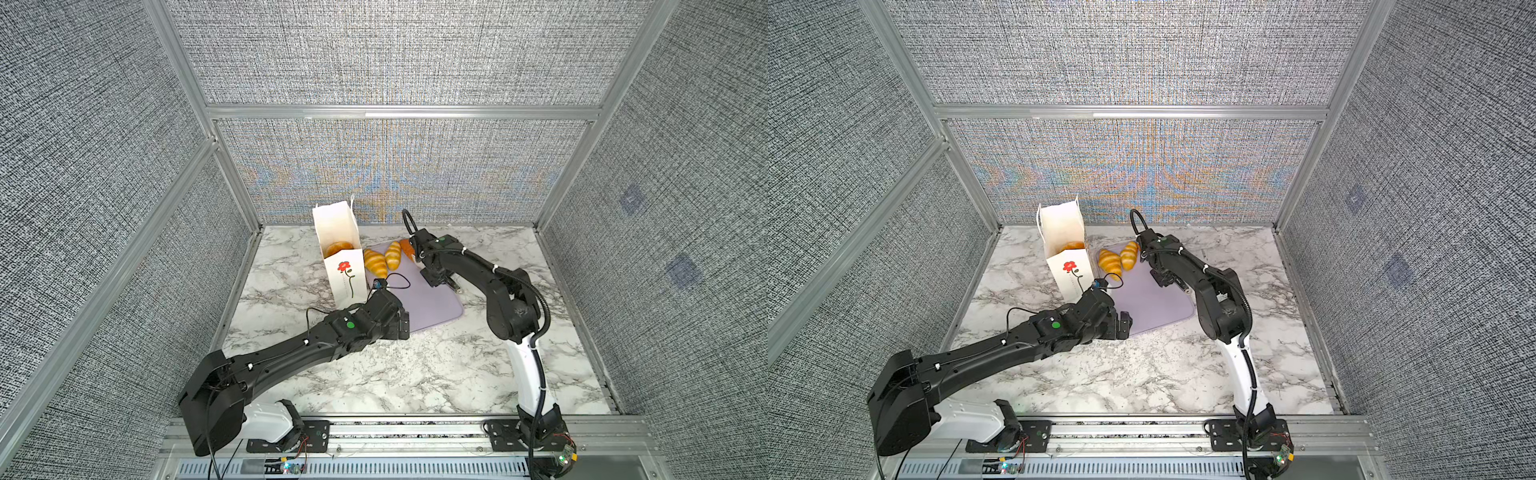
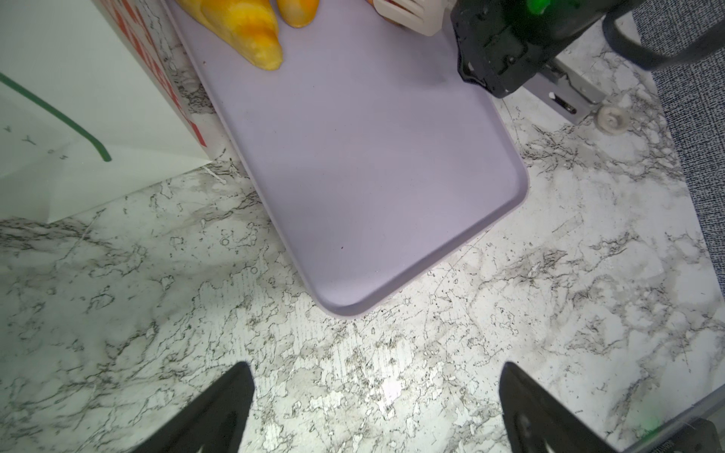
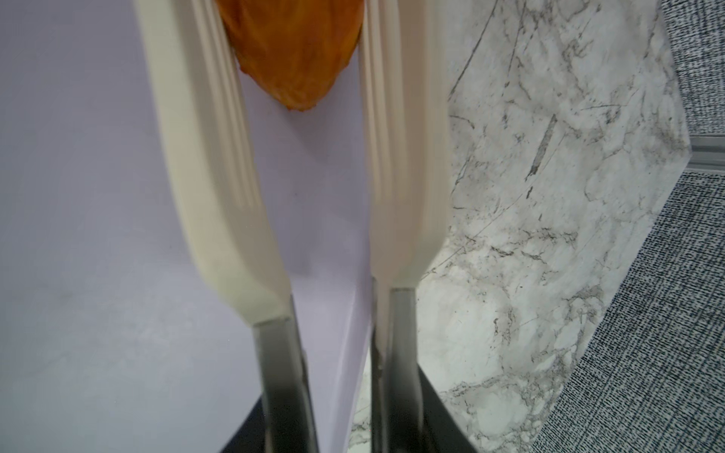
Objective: Place the fake bread into the paper bag
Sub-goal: 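Lower the open tongs onto the orange bread roll with the right gripper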
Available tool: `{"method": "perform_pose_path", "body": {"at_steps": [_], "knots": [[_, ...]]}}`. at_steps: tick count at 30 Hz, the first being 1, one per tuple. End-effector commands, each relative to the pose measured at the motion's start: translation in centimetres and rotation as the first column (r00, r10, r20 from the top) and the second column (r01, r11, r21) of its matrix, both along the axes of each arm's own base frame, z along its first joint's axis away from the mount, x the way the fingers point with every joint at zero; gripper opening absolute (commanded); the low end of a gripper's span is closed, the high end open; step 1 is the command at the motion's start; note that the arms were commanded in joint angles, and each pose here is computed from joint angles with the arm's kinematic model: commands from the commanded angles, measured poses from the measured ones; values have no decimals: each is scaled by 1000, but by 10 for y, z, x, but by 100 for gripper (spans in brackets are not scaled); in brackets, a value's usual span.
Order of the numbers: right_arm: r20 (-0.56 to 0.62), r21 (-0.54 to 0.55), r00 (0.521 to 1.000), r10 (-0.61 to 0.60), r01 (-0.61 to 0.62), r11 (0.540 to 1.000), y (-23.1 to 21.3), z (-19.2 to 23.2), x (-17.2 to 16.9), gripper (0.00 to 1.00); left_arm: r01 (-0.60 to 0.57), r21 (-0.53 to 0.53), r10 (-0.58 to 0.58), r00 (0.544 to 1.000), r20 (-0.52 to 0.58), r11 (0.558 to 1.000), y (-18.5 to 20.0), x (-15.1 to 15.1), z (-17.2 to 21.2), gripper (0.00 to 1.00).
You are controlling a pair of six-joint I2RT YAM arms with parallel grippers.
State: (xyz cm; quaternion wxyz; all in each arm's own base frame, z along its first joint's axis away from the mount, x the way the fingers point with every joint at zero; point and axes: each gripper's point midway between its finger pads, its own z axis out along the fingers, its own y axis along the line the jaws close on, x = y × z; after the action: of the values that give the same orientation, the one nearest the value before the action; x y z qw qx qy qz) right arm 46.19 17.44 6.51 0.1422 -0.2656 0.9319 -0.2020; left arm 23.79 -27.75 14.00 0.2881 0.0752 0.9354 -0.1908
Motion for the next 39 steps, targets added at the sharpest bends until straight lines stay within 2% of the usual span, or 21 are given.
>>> {"method": "perform_pose_path", "body": {"at_steps": [1,6,16,19,28,39], "knots": [[-71,4,997,26,-26,1000,-1,-2,-18,33,-6,22,6,1000,-3,1000,6,-2,-1,99],[-119,3,991,62,-62,998,-3,-2,-46,32,-12,36,12,1000,1,999,9,-2,-2,99],[-188,81,982,-7,23,996,-22,12,-115,32,-10,37,10,1000,-4,999,10,-3,-2,99],[-191,106,982,-3,23,994,-24,15,-129,36,-7,38,7,1000,-2,999,10,-4,-2,99],[-155,92,988,-19,34,995,-31,26,-130,53,3,34,-2,1000,-8,999,7,-4,-3,99],[-143,99,988,-64,78,992,-26,26,-122,59,8,40,-7,1000,-15,999,7,-5,-5,99]]}}
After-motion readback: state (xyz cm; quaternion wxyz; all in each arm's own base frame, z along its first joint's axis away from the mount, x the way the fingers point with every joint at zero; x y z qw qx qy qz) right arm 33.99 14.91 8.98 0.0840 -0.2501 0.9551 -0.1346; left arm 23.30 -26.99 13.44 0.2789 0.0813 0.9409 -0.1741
